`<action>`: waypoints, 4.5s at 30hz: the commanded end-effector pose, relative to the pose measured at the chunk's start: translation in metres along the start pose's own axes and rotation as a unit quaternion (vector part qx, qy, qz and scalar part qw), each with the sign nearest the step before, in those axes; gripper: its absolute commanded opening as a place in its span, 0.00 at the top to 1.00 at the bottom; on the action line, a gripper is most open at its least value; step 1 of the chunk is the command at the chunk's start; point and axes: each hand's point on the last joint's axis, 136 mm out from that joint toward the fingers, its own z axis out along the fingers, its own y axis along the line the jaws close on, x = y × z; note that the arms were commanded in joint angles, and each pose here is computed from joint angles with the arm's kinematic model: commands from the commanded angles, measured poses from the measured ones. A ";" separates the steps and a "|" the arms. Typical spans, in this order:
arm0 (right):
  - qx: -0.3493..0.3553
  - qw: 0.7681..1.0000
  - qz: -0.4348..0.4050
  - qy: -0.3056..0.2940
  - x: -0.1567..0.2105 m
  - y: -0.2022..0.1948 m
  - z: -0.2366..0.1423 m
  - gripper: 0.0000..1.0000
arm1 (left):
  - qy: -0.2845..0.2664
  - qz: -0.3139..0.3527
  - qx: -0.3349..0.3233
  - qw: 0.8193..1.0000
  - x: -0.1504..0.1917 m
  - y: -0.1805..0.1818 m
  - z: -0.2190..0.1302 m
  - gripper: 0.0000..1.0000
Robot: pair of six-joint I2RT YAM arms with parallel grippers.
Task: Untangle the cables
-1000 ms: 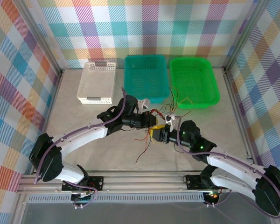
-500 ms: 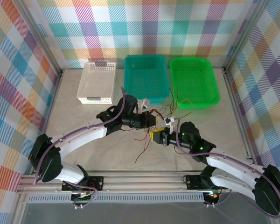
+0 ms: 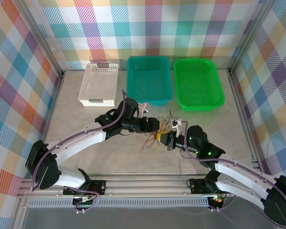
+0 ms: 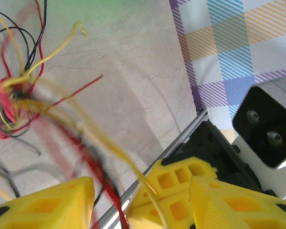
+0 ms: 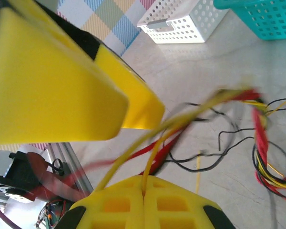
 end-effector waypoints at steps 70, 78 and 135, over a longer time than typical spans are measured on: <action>-0.083 0.995 -0.046 -0.004 -0.073 0.086 -0.022 1.00 | -0.163 0.050 0.106 0.980 0.029 -0.010 -0.036 0.37; -0.090 0.995 -0.044 -0.005 -0.075 0.089 -0.020 1.00 | -0.140 0.031 0.114 0.983 0.034 -0.006 -0.020 0.38; 0.253 0.954 -0.004 -0.161 -0.233 -0.002 -0.129 1.00 | 0.041 0.101 -0.109 0.988 0.115 0.079 -0.040 1.00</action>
